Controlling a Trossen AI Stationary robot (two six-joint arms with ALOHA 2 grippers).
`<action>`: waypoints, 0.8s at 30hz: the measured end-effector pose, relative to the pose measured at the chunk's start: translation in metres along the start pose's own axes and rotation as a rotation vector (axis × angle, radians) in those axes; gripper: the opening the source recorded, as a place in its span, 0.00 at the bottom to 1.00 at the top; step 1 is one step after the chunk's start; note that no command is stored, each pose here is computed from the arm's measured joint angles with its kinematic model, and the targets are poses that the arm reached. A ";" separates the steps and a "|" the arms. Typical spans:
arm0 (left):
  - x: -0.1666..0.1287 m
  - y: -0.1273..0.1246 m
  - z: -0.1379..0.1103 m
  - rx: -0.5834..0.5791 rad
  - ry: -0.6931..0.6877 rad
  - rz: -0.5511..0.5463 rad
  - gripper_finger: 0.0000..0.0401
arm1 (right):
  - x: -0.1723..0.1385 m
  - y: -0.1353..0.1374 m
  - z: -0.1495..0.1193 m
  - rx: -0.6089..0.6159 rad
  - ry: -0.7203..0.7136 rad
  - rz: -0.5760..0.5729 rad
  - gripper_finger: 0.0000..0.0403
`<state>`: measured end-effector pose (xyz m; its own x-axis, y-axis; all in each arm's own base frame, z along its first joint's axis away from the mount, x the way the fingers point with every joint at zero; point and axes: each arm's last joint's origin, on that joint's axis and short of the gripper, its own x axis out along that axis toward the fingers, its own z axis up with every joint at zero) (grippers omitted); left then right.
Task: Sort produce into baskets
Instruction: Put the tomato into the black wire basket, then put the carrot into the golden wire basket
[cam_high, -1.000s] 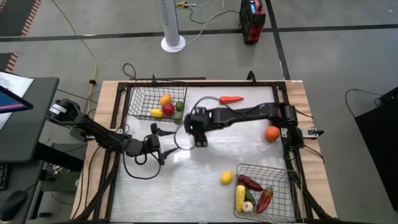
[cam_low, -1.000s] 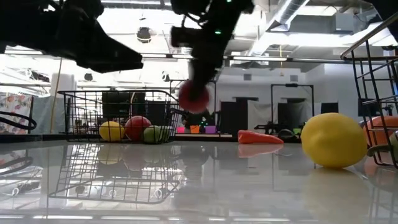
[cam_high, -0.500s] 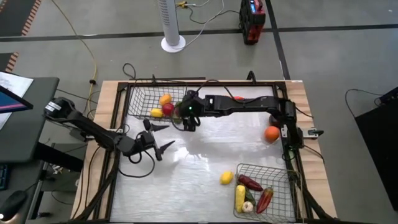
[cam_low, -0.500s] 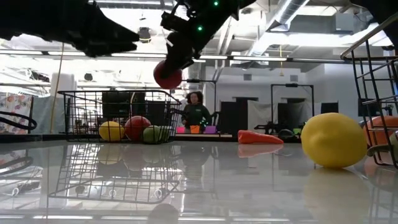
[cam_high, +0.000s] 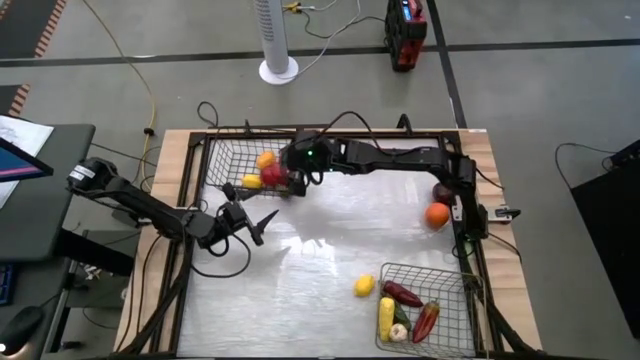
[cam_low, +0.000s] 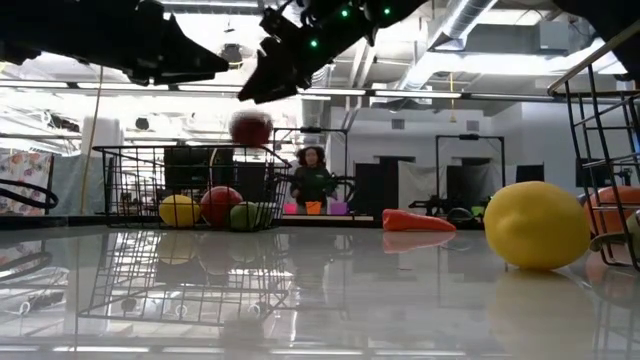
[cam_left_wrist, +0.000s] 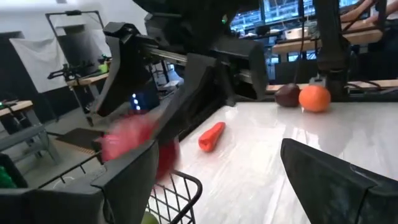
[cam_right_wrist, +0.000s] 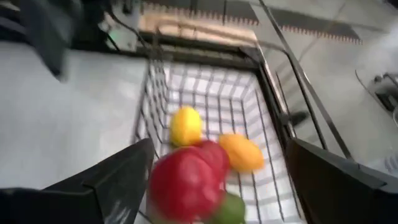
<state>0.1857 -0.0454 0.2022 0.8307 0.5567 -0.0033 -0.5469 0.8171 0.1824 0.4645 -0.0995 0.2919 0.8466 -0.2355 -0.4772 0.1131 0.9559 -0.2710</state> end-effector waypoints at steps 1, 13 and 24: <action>0.000 0.000 0.000 0.000 0.000 0.002 0.82 | 0.000 -0.003 -0.001 0.004 0.006 -0.003 0.98; 0.009 0.001 -0.003 -0.053 0.010 -0.165 0.82 | -0.047 -0.063 -0.034 0.208 0.364 -0.063 0.95; 0.080 0.024 0.022 0.051 0.266 -0.324 0.82 | -0.092 -0.043 -0.043 0.304 0.464 -0.038 0.91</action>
<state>0.2413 0.0151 0.2280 0.8995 0.2971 -0.3205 -0.2506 0.9515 0.1786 0.3598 -0.1262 0.3111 0.5288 -0.2576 -0.8087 0.3419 0.9368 -0.0748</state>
